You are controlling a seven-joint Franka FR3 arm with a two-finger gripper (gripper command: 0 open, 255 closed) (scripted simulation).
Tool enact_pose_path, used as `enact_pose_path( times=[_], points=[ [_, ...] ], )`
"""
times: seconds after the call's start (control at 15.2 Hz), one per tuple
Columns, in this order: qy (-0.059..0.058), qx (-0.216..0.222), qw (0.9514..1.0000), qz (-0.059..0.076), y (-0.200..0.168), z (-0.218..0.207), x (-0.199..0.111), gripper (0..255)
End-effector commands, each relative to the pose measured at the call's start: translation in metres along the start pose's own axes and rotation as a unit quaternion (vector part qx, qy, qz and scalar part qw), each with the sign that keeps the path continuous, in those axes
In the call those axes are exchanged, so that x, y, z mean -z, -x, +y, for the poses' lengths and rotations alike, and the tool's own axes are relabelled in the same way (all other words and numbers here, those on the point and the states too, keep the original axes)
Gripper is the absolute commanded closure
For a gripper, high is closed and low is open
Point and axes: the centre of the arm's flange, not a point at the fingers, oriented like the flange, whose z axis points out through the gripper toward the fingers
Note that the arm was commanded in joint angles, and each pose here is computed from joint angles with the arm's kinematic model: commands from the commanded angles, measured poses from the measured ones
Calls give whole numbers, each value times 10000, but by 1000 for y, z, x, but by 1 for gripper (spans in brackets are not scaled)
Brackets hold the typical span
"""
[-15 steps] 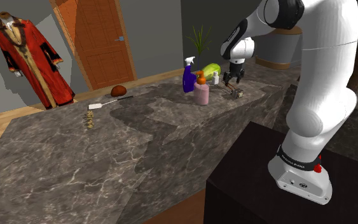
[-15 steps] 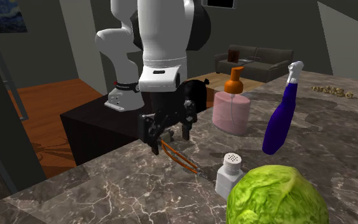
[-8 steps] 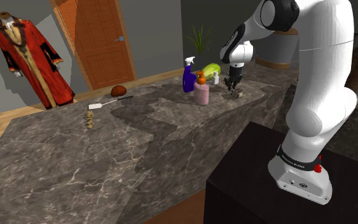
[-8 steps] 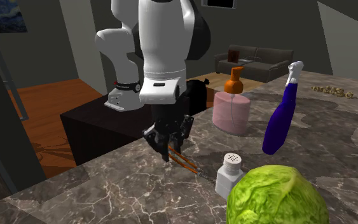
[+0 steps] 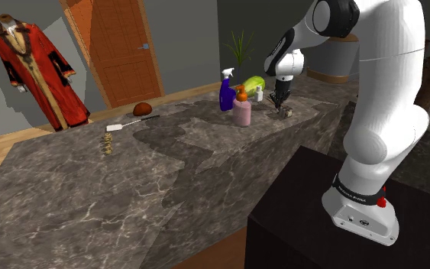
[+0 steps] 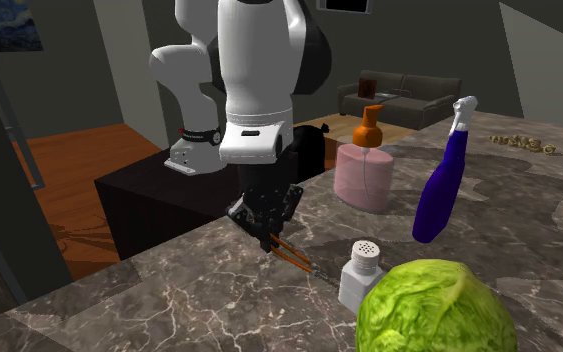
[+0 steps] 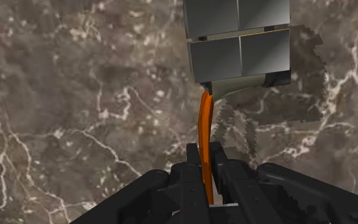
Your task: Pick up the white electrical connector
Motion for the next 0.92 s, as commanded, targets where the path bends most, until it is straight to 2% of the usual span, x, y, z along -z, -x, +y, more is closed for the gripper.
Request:
enact_pose_path(
  times=[0.0, 0.86],
  points=[
    [0, 0, 10000, 0, 0, 0, 5, 255],
    [0, 0, 10000, 0, -5, -1, 74, 255]
  ],
)
